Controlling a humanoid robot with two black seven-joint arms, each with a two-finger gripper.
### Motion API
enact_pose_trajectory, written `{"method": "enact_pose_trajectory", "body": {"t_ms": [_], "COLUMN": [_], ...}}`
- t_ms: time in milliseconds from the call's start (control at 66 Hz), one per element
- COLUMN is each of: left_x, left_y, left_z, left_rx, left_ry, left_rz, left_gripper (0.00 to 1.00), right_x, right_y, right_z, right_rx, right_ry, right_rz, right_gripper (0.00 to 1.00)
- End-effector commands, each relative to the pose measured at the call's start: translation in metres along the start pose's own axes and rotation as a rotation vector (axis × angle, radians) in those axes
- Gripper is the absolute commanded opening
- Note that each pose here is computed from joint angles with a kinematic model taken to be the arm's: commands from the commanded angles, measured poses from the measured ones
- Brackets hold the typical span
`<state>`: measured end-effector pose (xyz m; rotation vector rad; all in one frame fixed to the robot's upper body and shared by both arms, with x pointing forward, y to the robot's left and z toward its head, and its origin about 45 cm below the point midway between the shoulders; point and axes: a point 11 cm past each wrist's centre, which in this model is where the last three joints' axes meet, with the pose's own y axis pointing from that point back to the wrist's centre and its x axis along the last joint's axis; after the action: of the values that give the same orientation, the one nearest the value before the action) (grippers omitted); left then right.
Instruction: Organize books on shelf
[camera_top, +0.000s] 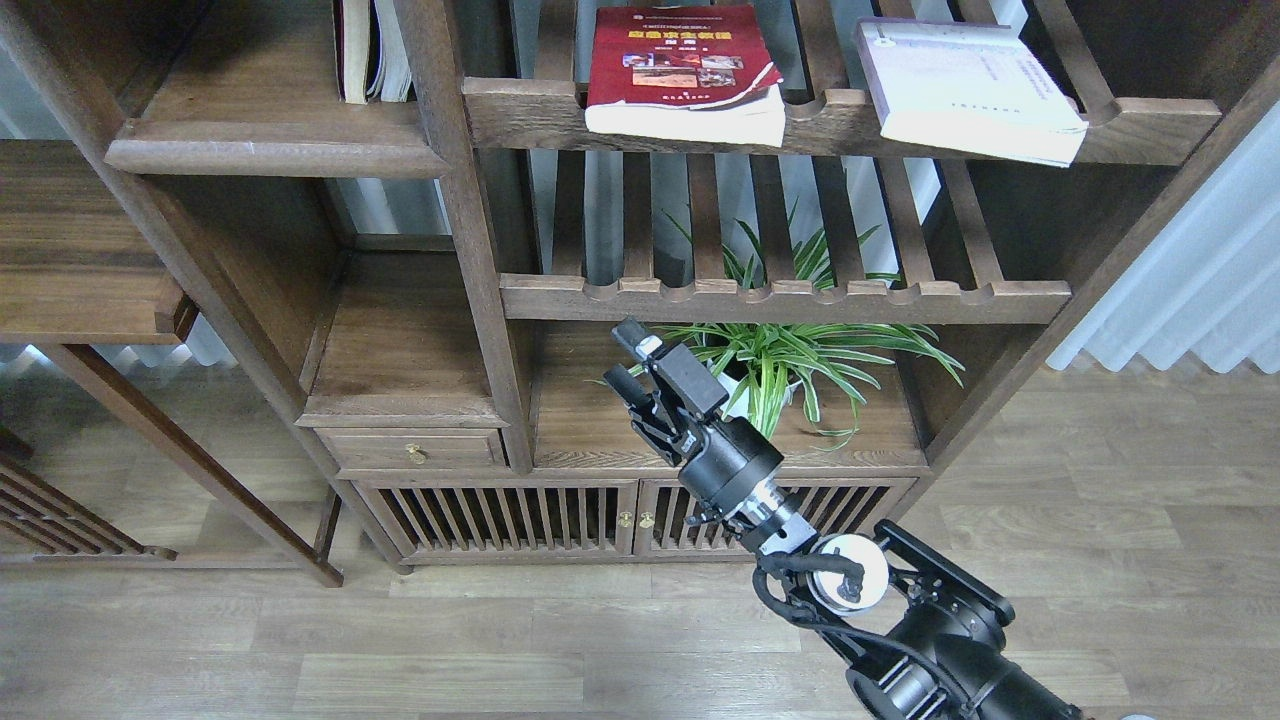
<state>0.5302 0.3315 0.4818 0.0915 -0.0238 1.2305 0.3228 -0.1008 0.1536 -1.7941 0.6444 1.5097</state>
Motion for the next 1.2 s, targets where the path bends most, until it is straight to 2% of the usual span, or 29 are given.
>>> {"method": "enact_pose_trajectory", "body": {"t_ms": [0,333,546,667,728,758,773,788,803,879,925,940,985,1182], "left_x": [-0.004,-0.029,-0.030,-0.032,-0.036,-0.038,-0.039,-0.039,-0.039,-0.040,-0.040,-0.040,-0.039,-0.040], "left_y": [-0.004,-0.017,-0.017,-0.018,-0.020,-0.020,-0.020,-0.020,-0.020,-0.019,-0.018,-0.018,-0.016,-0.015], "left_z": [-0.006,-0.020,-0.019,-0.021,-0.021,-0.021,-0.021,-0.020,-0.020,-0.017,-0.012,-0.010,-0.008,-0.003], "left_rx": [0.014,0.032,0.032,0.043,0.048,0.048,0.046,0.045,0.044,0.033,0.020,0.017,0.012,-0.003], "left_ry": [0.004,-0.003,-0.018,-0.034,-0.045,-0.045,-0.046,-0.047,-0.047,-0.046,-0.047,-0.048,-0.048,-0.035], "left_rz": [-0.007,-0.058,-0.067,-0.070,-0.081,-0.085,-0.087,-0.088,-0.089,-0.092,-0.098,-0.098,-0.097,-0.107], "left_gripper": [0.07,0.07,0.07,0.12,0.23,0.32,0.45,0.51,0.62,0.68,0.78,0.87,0.97,1.00], "right_x": [-0.008,-0.008,-0.010,-0.010,-0.010,-0.011,-0.011,-0.011,-0.012,-0.016,-0.019,-0.021,-0.024,-0.031], "right_y": [-0.005,-0.004,-0.005,-0.005,-0.005,-0.006,-0.006,-0.006,-0.006,-0.009,-0.012,-0.014,-0.015,-0.022], "right_z": [-0.001,-0.002,-0.002,-0.002,-0.002,-0.003,-0.004,-0.005,-0.006,-0.012,-0.015,-0.017,-0.020,-0.025], "right_rx": [0.001,0.005,0.008,0.010,0.012,0.013,0.016,0.018,0.022,0.033,0.037,0.041,0.045,0.050], "right_ry": [0.002,-0.003,-0.011,-0.014,-0.014,-0.013,-0.012,-0.011,-0.010,-0.002,0.003,0.007,0.011,0.023], "right_rz": [-0.024,-0.025,-0.032,-0.033,-0.034,-0.035,-0.035,-0.036,-0.039,-0.049,-0.059,-0.065,-0.072,-0.092], "right_gripper": [0.99,0.99,0.99,0.99,0.99,0.99,0.99,0.99,0.99,0.99,0.99,0.99,0.99,0.99]}}
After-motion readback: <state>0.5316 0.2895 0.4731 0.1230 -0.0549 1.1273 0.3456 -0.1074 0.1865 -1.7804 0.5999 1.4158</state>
